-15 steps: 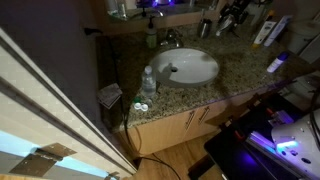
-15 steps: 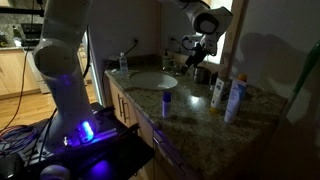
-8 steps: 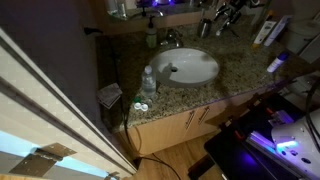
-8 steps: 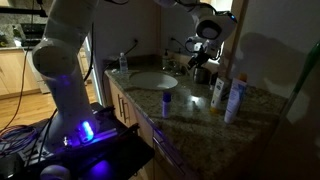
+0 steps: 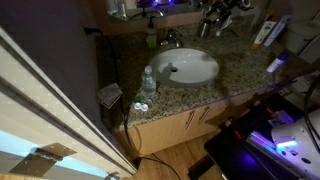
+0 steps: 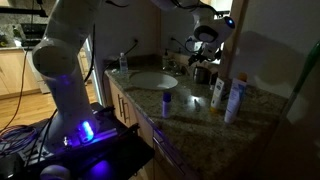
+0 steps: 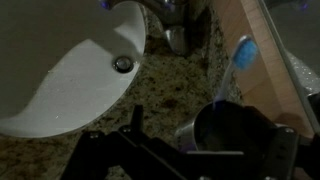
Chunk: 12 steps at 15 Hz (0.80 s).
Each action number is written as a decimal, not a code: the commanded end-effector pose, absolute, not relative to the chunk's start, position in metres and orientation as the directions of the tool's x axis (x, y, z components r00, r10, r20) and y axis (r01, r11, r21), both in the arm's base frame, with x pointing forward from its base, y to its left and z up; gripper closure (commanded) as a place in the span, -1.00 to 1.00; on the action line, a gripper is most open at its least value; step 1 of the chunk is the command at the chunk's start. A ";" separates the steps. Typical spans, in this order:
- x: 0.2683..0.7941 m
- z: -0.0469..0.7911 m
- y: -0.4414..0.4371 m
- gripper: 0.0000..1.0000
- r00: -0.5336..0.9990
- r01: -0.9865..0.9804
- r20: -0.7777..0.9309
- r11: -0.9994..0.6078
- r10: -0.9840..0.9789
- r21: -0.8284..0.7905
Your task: Remove the toothbrush from the silver cup and place it on the left side of the counter, place the toothpaste inside the silver cup
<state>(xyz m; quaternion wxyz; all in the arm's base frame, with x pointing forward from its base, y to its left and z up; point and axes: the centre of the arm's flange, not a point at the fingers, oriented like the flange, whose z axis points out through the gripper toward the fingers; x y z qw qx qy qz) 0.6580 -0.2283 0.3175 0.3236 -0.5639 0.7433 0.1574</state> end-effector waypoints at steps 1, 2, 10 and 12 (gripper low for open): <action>0.678 0.297 -0.218 -1.00 -0.155 -0.928 -0.682 0.343 -0.715 -0.149; 0.681 0.296 -0.216 -1.00 -0.152 -0.924 -0.687 0.349 -0.710 -0.157; 0.692 0.311 -0.218 -0.50 -0.120 -0.912 -0.727 0.365 -0.677 -0.189; 0.690 0.313 -0.218 -0.32 -0.117 -0.920 -0.732 0.351 -0.671 -0.175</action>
